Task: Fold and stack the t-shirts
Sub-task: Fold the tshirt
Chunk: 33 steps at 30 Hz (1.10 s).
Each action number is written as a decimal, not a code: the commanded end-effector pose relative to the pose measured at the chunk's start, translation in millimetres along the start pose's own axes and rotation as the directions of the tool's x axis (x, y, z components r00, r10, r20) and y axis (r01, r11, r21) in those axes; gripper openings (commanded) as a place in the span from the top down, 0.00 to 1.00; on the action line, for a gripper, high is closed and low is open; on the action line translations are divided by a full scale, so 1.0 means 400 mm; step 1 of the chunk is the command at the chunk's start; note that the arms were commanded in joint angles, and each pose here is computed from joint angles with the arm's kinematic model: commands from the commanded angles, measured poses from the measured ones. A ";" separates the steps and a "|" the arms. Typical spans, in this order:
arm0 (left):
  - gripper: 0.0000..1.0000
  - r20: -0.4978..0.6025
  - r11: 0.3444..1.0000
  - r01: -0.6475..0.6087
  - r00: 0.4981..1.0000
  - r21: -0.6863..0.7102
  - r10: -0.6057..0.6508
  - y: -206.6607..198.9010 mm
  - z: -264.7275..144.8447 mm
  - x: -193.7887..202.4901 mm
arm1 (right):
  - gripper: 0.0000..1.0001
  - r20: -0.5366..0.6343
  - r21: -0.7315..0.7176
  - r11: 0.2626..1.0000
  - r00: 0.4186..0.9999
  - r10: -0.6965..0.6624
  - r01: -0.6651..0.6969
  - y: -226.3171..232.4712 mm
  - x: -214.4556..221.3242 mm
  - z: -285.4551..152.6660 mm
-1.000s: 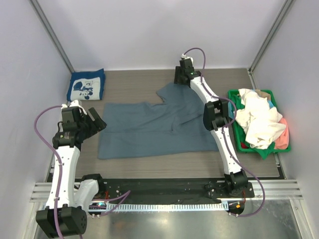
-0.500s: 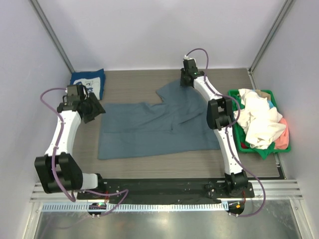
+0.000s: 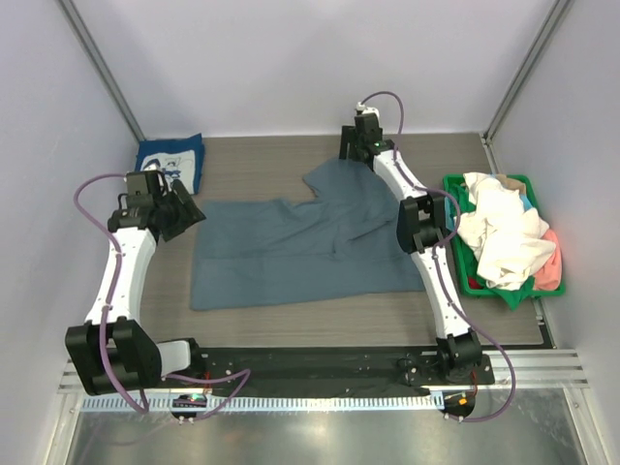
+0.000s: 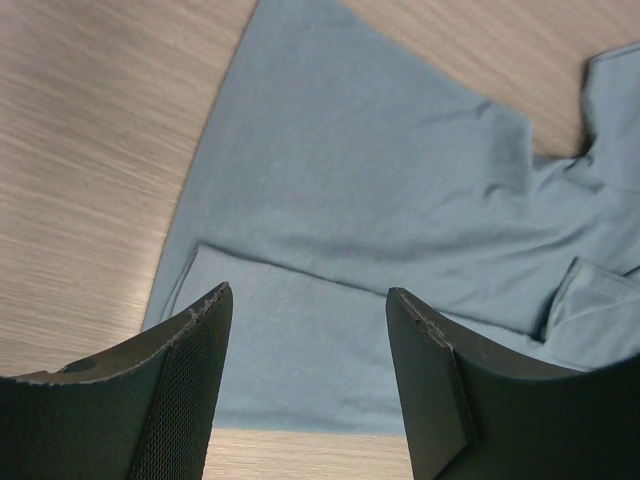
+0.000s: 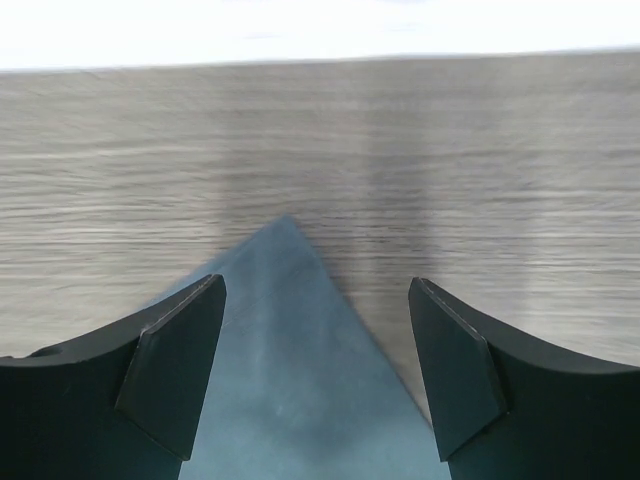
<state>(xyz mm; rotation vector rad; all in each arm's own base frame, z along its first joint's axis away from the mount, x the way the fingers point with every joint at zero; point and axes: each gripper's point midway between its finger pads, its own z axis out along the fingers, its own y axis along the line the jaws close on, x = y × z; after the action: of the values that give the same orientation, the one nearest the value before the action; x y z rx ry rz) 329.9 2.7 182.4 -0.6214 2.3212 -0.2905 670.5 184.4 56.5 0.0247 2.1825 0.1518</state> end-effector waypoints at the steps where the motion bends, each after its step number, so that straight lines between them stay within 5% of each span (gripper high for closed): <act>1: 0.36 -0.014 1.000 -0.018 1.000 0.018 0.018 0.006 0.009 0.024 | 0.20 0.025 0.026 1.000 1.000 0.015 -0.015 0.013 0.034 0.049; 4: 0.36 -0.026 0.999 -0.014 1.000 0.040 0.015 0.002 0.018 0.037 | 0.20 0.027 0.014 0.999 0.999 0.038 -0.039 0.025 0.041 0.063; 10: 0.36 -0.055 0.998 -0.007 0.998 0.063 0.011 -0.005 0.038 0.051 | 0.42 -0.081 -0.044 0.997 0.995 0.053 -0.057 0.073 0.115 0.051; 13: 0.37 -0.060 0.998 -0.005 0.998 0.070 0.009 -0.009 0.040 0.050 | 0.59 -0.166 -0.077 0.993 0.983 0.077 -0.091 0.096 0.175 0.044; 17: 0.35 -0.053 1.000 -0.005 0.999 0.030 0.007 0.007 0.055 0.042 | 0.98 -0.189 -0.049 0.995 0.979 0.081 -0.092 0.081 0.190 0.036; 21: 0.35 -0.074 1.000 0.010 0.997 0.011 -0.009 -0.011 0.096 -0.012 | 0.99 -0.175 -0.033 0.996 0.982 0.074 -0.081 0.048 0.165 0.029; 25: 0.46 -0.053 1.000 0.011 0.999 -0.018 -0.012 -0.034 0.175 -0.119 | 0.99 -0.147 -0.053 0.996 0.987 0.061 -0.069 0.042 0.102 -0.034; 26: 0.47 -0.057 0.999 0.012 0.998 -0.040 -0.015 -0.027 0.195 -0.129 | 0.98 -0.075 -0.080 0.994 0.995 0.068 -0.074 0.058 0.009 -0.089; 33: 0.53 -0.149 0.991 0.021 0.988 -0.129 -0.040 -0.006 0.395 -0.147 | 0.99 -0.016 -0.184 0.975 0.993 0.120 -0.121 0.104 -0.101 -0.291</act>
<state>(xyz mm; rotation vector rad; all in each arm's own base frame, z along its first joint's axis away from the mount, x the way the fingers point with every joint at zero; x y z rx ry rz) 466.6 19.8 107.8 -0.6917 2.4828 -0.2687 604.9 197.2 52.3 0.0690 2.3405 0.2941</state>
